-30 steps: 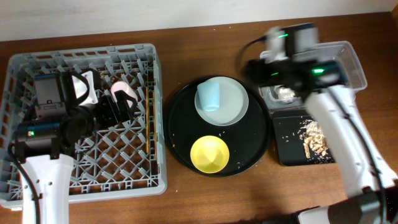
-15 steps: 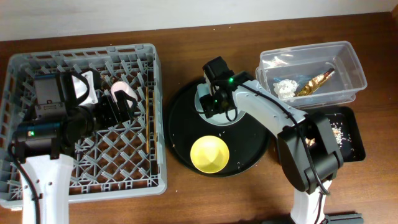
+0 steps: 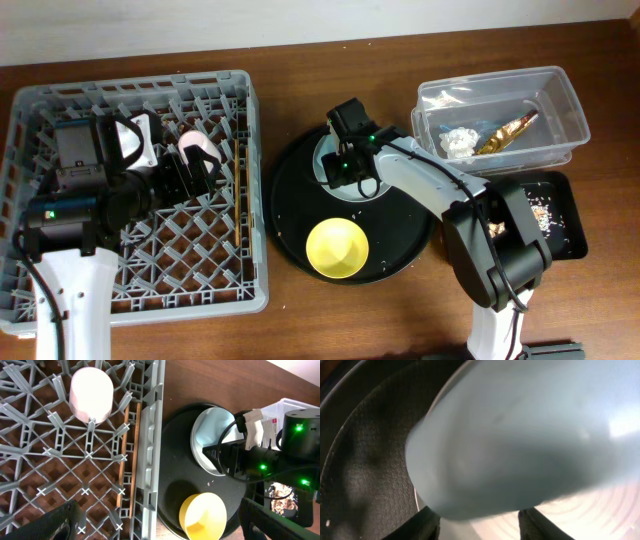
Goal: Sort waste into correct bins and load items into the dishwasher rack
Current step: 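Grasp the light blue cup on the round tray with the right gripper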
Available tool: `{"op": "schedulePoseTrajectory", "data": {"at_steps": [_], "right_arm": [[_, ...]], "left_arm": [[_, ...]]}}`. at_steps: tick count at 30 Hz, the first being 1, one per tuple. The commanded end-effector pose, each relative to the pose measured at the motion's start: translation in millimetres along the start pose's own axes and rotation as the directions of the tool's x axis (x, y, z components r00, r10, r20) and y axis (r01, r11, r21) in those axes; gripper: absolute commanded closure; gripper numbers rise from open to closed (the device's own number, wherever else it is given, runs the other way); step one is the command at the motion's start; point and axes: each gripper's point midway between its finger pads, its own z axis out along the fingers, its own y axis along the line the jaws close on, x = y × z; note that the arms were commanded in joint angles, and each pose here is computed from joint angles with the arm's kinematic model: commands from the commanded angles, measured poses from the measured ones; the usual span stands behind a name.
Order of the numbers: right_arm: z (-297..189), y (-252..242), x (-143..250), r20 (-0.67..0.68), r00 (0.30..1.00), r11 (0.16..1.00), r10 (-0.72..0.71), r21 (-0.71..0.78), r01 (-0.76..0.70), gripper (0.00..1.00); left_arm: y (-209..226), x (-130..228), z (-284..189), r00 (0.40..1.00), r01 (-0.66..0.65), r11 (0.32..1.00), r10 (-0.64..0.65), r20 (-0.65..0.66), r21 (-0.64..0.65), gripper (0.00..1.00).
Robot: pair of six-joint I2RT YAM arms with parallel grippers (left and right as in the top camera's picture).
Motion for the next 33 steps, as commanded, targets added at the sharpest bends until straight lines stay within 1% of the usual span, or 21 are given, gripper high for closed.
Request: {"op": "schedulePoseTrajectory", "data": {"at_steps": [1, 3, 4, 6, 8, 9, 10, 12, 14, 15, 16, 17, 19, 20, 21, 22, 26, 28, 30, 31, 33], "right_arm": [[-3, 1, -1, 0.009, 1.0, 1.0, 0.004, -0.007, -0.004, 0.53], [-25, 4, -3, 0.025, 1.0, 1.0, 0.003, -0.01, -0.003, 0.52], [-40, 5, -6, 0.044, 0.999, 1.0, 0.001, -0.009, 0.0, 0.49], [-81, -2, -19, 0.129, 0.992, 1.0, 0.002, 0.029, -0.006, 0.38], [-105, -9, -27, 0.181, 0.983, 0.999, 0.019, 0.029, -0.024, 0.34], [-107, -17, -25, 0.171, 0.985, 0.999, 0.037, 0.027, -0.043, 0.33], [-105, -21, -22, 0.148, 0.987, 0.998, 0.056, 0.007, -0.058, 0.34], [-96, -22, -20, 0.107, 0.993, 0.989, 0.043, -0.144, -0.028, 0.34], [-97, -37, -30, 0.117, 0.989, 0.935, 0.095, -0.35, -0.048, 0.35], [-101, -37, -37, 0.152, 0.985, 0.892, 0.081, -0.452, -0.004, 0.39], [-103, -40, -40, 0.169, 0.982, 0.864, 0.084, -0.503, 0.013, 0.47], [-98, -47, -39, 0.159, 0.982, 0.858, 0.103, -0.514, -0.006, 0.54], [-86, -51, -36, 0.148, 0.985, 0.857, 0.089, -0.515, 0.0, 0.58], [-76, -46, -32, 0.15, 0.988, 0.846, 0.046, -0.531, 0.042, 0.56], [-68, -36, -30, 0.161, 0.987, 0.828, -0.003, -0.553, 0.093, 0.51], [-60, -31, -29, 0.159, 0.987, 0.827, -0.019, -0.552, 0.105, 0.5], [-37, -16, -26, 0.148, 0.987, 0.819, -0.057, -0.559, 0.131, 0.49], [-29, -13, -22, 0.134, 0.988, 0.834, -0.076, -0.535, 0.136, 0.49], [-26, -9, -21, 0.128, 0.988, 0.84, -0.09, -0.523, 0.144, 0.65], [-27, -8, -23, 0.138, 0.986, 0.838, -0.093, -0.524, 0.153, 0.76], [-41, -9, -32, 0.154, 0.986, 0.843, -0.062, -0.521, 0.135, 0.89]], "left_arm": [[-2, -1, -1, 1.0, -0.005, 1.0, 0.005, 0.004, 0.01, 0.01], [-2, -1, -1, 1.0, -0.005, 1.0, 0.005, 0.004, 0.01, 0.01], [-2, -1, -1, 1.0, -0.005, 1.0, 0.005, 0.004, 0.01, 0.01], [-2, -1, -1, 1.0, -0.005, 1.0, 0.005, 0.004, 0.01, 0.01], [-2, -1, -1, 1.0, -0.005, 1.0, 0.005, 0.004, 0.01, 0.01], [-2, -1, -1, 1.0, -0.005, 1.0, 0.005, 0.004, 0.01, 0.01], [-2, -1, -1, 1.0, -0.005, 1.0, 0.005, 0.004, 0.01, 0.01], [-2, -1, -1, 1.0, -0.005, 1.0, 0.005, 0.003, 0.01, 0.01], [-2, -1, -1, 1.0, -0.005, 1.0, 0.005, 0.004, 0.01, 0.01], [-2, -1, -1, 1.0, -0.005, 1.0, 0.005, 0.003, 0.01, 0.01], [-2, -1, -1, 1.0, -0.005, 1.0, 0.005, 0.004, 0.01, 0.01], [-2, -1, -1, 1.0, -0.005, 1.0, 0.005, 0.003, 0.01, 0.01], [-2, -1, -1, 1.0, -0.005, 1.0, 0.005, 0.004, 0.01, 0.01], [-2, -1, -1, 1.0, -0.005, 1.0, 0.005, 0.003, 0.01, 0.01], [-2, -1, -1, 1.0, -0.005, 1.0, 0.005, 0.004, 0.01, 0.01], [-2, -1, -1, 1.0, -0.005, 1.0, 0.005, 0.004, 0.01, 0.01], [-2, -1, -1, 1.0, -0.005, 1.0, 0.005, 0.004, 0.01, 0.01], [-2, -1, -1, 1.0, -0.005, 1.0, 0.005, 0.004, 0.01, 0.01], [-2, -1, -1, 1.0, -0.005, 1.0, 0.005, 0.004, 0.01, 0.01], [-2, -1, -1, 1.0, -0.005, 1.0, 0.005, 0.003, 0.01, 0.01], [-2, -1, -1, 1.0, -0.005, 1.0, 0.005, 0.004, 0.01, 0.01]]}}
